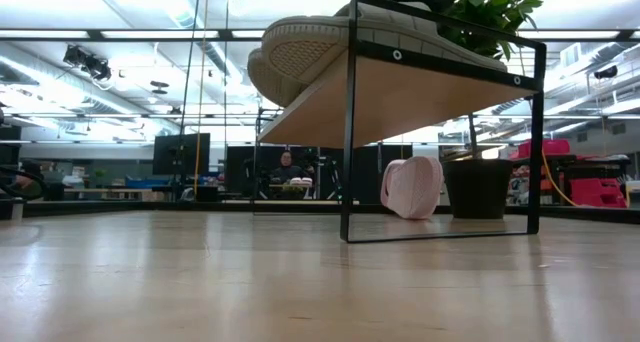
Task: Pick and place slides into the shelf
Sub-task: Put the gray slipper on the shelf
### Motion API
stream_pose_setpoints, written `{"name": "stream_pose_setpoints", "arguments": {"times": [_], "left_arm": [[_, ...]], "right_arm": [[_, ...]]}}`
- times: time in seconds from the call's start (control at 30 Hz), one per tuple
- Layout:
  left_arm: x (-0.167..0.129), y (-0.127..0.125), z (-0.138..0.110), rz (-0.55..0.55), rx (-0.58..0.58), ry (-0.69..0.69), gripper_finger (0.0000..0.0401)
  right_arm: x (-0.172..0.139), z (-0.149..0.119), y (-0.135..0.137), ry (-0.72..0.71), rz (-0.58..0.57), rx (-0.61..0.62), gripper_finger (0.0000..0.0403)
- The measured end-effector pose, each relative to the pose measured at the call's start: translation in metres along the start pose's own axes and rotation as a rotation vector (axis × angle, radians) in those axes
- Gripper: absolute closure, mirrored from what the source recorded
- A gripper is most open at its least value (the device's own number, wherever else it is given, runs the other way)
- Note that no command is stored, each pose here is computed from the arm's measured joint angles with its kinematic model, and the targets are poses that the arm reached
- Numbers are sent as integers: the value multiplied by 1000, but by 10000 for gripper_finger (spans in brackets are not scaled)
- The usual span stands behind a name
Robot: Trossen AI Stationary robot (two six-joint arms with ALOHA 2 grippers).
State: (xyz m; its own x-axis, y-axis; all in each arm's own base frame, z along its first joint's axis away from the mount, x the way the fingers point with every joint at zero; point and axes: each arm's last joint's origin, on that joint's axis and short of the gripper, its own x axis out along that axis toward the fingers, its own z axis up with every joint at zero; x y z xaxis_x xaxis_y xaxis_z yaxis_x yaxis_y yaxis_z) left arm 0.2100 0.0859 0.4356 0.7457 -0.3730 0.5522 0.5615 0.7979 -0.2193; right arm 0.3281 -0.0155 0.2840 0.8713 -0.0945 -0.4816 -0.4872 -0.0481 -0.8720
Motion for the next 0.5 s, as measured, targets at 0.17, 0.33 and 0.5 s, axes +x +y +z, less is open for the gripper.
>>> {"name": "stream_pose_setpoints", "arguments": {"times": [0.17,0.33,0.5], "left_arm": [[0,0,0,1,6,0,272],[0,0,0,2,7,-1,275],[0,0,0,2,7,-1,268]], "right_arm": [[-1,7,0,-28,6,4,394],[-1,12,2,-53,20,-2,394],[-1,12,6,-73,68,20,381]]}}
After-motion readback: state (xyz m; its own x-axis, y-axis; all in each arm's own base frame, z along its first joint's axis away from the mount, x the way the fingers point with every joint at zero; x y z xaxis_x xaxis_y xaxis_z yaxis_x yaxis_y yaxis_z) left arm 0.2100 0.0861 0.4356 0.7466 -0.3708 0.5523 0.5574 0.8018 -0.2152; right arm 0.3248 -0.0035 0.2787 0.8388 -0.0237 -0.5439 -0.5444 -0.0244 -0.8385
